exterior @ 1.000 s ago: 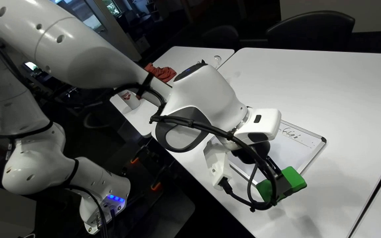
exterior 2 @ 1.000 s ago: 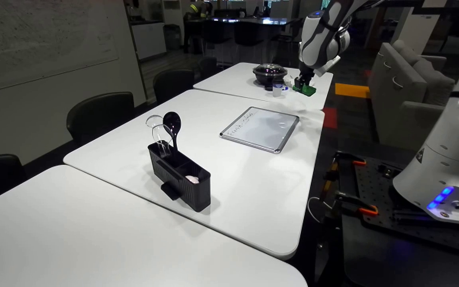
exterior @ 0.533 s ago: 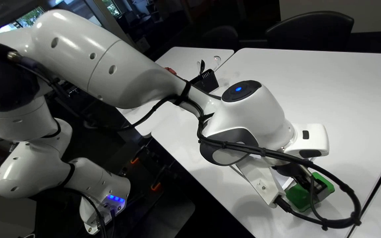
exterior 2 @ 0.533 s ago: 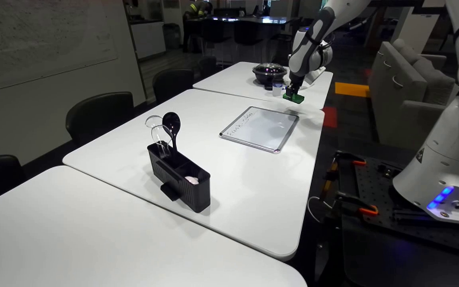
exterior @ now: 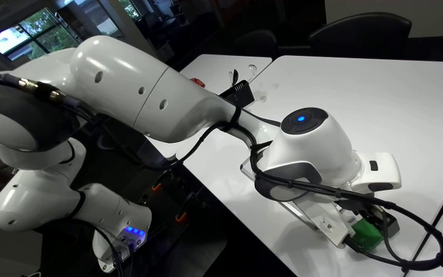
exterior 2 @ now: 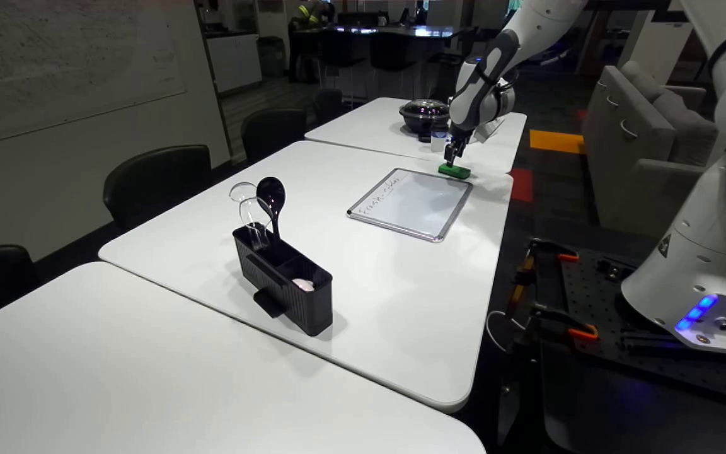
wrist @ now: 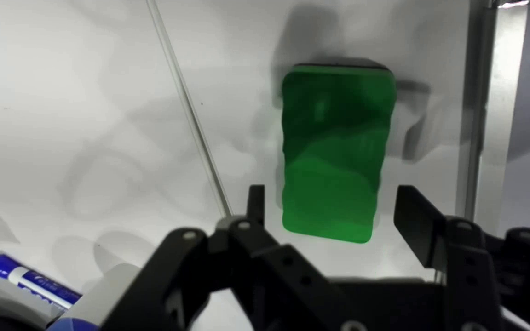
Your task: Move the toaster bottle to the right
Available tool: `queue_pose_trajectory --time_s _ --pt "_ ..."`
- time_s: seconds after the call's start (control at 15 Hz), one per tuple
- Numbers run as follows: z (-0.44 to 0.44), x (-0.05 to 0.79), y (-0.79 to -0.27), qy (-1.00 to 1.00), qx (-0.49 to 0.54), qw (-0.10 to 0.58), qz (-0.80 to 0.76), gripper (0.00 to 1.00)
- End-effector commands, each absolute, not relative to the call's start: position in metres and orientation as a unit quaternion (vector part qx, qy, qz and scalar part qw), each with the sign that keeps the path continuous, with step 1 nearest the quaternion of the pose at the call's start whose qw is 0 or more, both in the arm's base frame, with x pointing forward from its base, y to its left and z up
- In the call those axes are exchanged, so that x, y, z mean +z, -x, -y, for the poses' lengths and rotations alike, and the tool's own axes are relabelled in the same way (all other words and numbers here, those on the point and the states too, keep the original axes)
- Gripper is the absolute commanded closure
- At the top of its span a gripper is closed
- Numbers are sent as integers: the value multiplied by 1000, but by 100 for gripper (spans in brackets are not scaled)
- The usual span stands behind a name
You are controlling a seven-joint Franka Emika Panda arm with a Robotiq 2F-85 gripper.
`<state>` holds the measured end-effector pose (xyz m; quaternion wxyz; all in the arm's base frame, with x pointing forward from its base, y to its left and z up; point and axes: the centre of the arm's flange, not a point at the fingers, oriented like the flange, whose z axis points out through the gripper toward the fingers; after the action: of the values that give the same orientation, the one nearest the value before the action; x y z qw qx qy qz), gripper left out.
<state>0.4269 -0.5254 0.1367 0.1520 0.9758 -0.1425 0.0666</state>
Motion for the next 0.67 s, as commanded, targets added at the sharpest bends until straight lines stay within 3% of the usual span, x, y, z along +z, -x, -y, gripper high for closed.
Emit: queue_pose_trajectory --time_s 0.0,0.6 --pt "515 159 -428 -975 62 156 147 0" --pt "446 256 -420 -963 67 177 191 0"
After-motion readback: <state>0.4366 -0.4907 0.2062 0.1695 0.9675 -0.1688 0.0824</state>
